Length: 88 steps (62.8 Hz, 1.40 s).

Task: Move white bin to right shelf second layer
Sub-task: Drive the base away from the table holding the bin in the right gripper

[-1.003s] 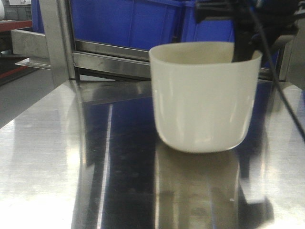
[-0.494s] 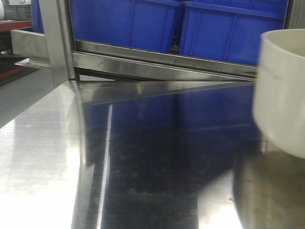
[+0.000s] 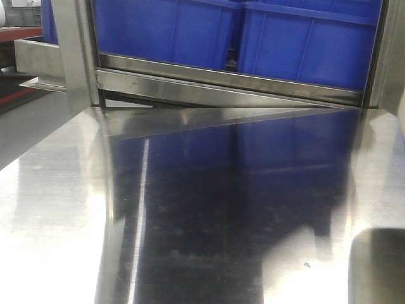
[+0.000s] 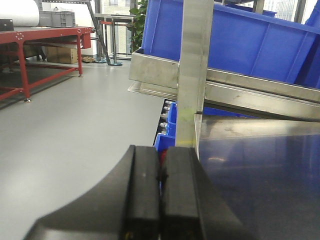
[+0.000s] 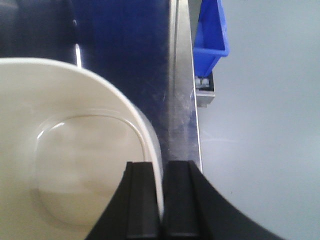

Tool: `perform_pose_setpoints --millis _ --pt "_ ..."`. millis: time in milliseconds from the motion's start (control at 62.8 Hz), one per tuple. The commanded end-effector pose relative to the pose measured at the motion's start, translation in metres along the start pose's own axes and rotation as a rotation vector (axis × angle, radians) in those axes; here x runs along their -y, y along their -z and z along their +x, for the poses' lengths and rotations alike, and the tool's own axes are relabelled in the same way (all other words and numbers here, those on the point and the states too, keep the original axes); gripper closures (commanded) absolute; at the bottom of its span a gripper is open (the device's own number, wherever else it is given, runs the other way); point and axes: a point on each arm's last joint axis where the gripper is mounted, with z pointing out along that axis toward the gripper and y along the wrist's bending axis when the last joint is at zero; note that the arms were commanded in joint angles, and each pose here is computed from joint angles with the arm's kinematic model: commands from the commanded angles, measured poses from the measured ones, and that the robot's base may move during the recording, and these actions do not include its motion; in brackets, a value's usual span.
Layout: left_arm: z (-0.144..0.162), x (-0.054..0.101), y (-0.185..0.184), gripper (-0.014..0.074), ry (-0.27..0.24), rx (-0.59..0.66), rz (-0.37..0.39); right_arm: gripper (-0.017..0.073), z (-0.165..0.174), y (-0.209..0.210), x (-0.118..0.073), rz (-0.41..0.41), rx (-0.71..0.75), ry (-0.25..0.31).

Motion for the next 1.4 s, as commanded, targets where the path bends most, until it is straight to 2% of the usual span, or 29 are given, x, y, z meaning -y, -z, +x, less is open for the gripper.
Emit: perform_pose_setpoints --millis 0,143,1386 --pt "0.0011 -0.0003 0.0005 0.0509 0.011 0.068 0.003 0.051 -0.004 0.0156 0.0 -0.002 0.124 0.0" --pt "0.0011 -0.0003 0.0005 0.0509 0.011 0.068 0.003 0.051 0.0041 0.0244 0.0001 -0.003 0.133 0.001" --pt "0.0011 -0.0003 0.0005 0.0509 0.011 0.068 0.003 0.051 0.004 0.0247 0.0001 -0.004 0.136 0.001"
